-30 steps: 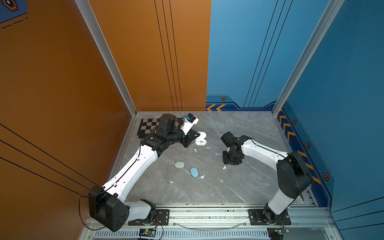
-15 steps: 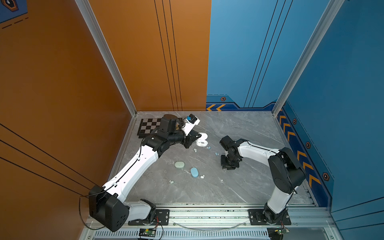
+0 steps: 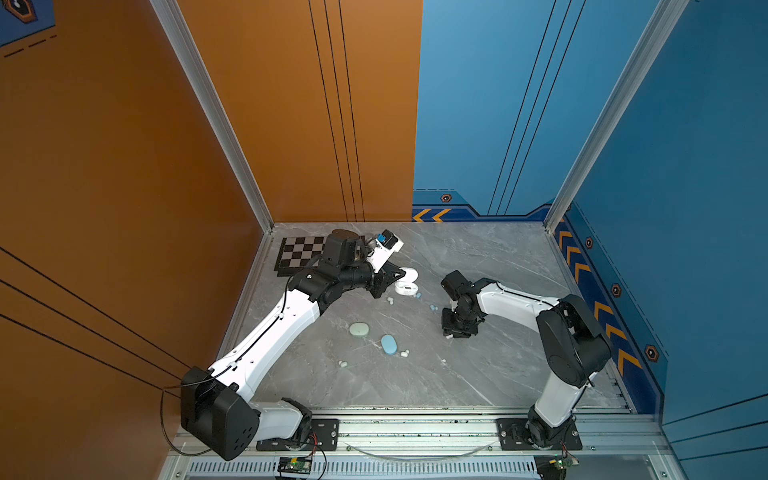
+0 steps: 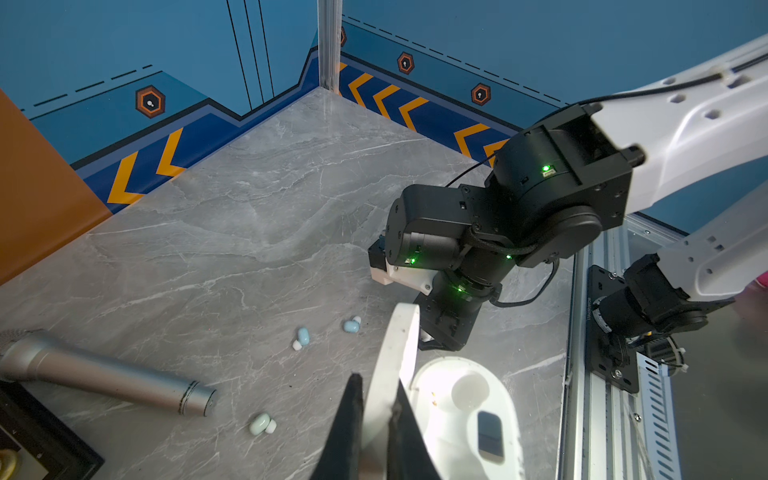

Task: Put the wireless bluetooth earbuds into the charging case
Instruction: 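Close the right gripper on the white earbud and lift it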

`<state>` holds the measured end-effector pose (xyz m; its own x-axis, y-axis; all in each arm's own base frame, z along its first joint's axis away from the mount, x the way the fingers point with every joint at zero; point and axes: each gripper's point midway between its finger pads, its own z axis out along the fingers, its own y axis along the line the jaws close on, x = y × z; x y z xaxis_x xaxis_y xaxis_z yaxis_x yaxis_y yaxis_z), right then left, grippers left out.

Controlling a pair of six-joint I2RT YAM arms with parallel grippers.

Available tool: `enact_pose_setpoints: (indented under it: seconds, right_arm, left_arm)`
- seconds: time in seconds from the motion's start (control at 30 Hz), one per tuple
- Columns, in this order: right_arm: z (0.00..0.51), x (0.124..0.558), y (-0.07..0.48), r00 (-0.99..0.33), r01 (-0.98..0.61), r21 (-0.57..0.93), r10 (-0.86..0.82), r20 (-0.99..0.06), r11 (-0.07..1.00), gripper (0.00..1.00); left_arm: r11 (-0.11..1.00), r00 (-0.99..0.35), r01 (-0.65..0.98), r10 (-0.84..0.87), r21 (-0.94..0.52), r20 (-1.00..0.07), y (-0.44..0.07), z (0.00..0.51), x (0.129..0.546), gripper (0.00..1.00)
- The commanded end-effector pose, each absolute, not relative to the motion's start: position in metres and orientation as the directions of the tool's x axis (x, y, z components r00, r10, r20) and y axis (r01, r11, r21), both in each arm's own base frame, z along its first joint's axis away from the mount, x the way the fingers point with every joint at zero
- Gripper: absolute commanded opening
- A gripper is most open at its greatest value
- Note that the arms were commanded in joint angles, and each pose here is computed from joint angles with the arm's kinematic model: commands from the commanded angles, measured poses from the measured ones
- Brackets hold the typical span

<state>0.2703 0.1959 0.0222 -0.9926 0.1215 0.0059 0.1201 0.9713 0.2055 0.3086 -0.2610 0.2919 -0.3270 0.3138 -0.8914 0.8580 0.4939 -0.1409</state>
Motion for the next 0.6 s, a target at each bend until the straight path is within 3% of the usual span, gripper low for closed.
enact_pose_setpoints:
  seconds: [0.0, 0.57]
  right_arm:
    - [0.018, 0.270, 0.193, -0.990, 0.139, 0.202, 0.141, 0.009, 0.970, 0.35]
    - [0.020, 0.272, 0.192, -0.990, 0.137, 0.211, 0.142, -0.008, 0.968, 0.21]
  left_arm:
    - [0.470, -0.319, 0.870, 0.304, -0.150, -0.897, -0.268, 0.294, 0.307, 0.00]
    - [0.459, -0.341, 0.872, 0.319, -0.170, -0.884, -0.274, 0.282, 0.306, 0.00]
